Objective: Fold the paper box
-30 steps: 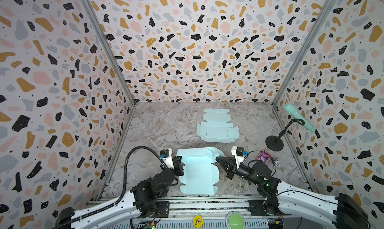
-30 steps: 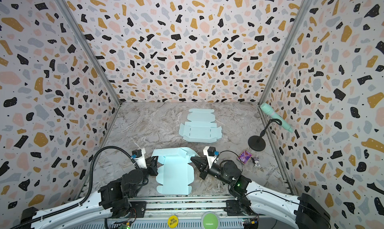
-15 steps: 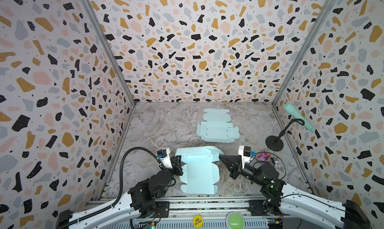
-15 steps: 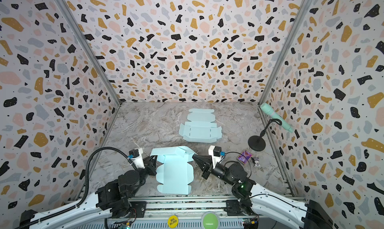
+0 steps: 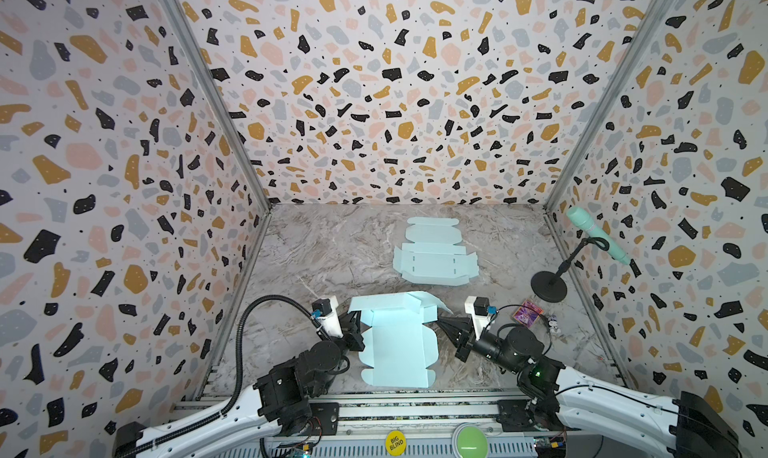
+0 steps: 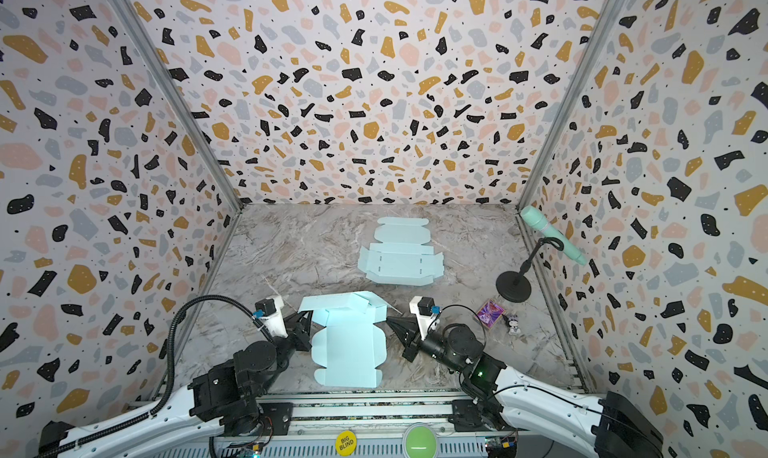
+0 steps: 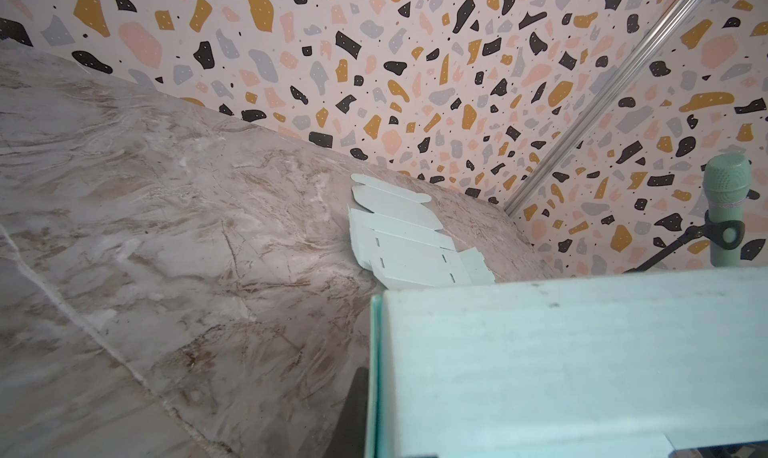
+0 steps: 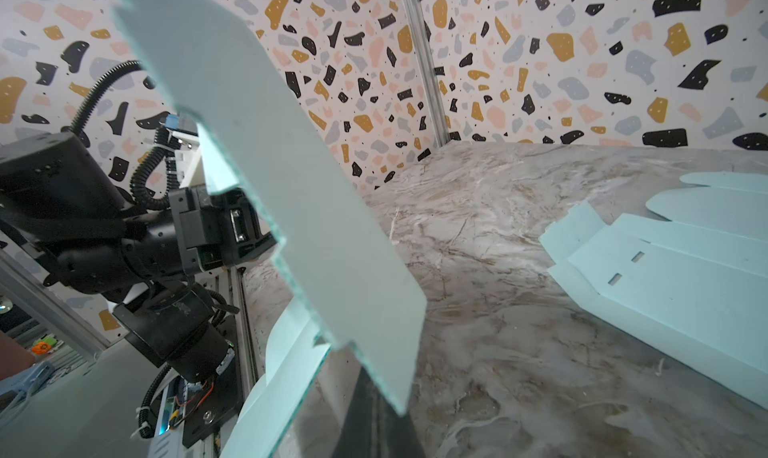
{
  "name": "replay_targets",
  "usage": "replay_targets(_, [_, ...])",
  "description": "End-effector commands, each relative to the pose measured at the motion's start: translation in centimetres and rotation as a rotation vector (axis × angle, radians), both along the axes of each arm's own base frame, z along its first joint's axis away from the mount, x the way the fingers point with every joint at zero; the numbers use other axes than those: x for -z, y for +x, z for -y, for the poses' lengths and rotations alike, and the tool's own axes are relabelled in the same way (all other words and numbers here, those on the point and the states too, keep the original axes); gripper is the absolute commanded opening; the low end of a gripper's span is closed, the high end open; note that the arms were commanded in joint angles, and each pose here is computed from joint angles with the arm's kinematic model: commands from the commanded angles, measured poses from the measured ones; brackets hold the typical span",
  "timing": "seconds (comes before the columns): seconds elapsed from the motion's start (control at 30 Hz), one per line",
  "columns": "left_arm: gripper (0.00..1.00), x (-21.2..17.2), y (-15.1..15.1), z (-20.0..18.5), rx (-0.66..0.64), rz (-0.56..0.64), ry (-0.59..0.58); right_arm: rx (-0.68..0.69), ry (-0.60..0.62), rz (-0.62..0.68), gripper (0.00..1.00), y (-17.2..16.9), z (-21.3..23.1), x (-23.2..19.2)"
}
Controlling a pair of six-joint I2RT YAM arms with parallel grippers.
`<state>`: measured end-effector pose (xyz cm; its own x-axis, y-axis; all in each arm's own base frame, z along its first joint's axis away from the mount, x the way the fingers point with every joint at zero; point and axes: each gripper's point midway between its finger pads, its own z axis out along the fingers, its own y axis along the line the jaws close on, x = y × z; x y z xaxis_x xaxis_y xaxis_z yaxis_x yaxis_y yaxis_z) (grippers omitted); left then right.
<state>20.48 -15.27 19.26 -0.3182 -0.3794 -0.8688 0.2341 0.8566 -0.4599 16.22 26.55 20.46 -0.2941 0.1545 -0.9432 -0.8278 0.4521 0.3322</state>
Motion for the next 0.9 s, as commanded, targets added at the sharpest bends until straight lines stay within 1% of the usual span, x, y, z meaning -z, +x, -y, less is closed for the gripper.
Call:
replay_targets(0.0, [0.01, -0.6, 0.2, -0.1, -0.015, 0.016, -0.023, -0.019, 0.066, 0.065, 0.0, 0.0, -0.5, -3.1])
replay_targets(0.2, [0.01, -0.3, 0.2, 0.1, -0.012, 0.011, -0.017, -0.053, 0.08, 0.082, 0.0, -0.2, -1.4, -4.1])
replay_targets(0.5, [0.01, 0.3, 0.3, 0.7, 0.005, 0.002, 0.003, -0.081, 0.081, 0.055, 0.0, -0.1, -3.1, -3.8])
replay_targets(0.73, [0.01, 0.6, 0.3, 1.0, 0.017, -0.003, 0.001, -0.106, 0.039, 0.011, 0.0, 0.0, -4.8, -2.2])
replay_targets(0.87, [0.0, 0.6, 0.3, 0.7, 0.004, -0.005, 0.015, -0.095, -0.011, 0.013, 0.0, 0.0, -4.7, -1.5])
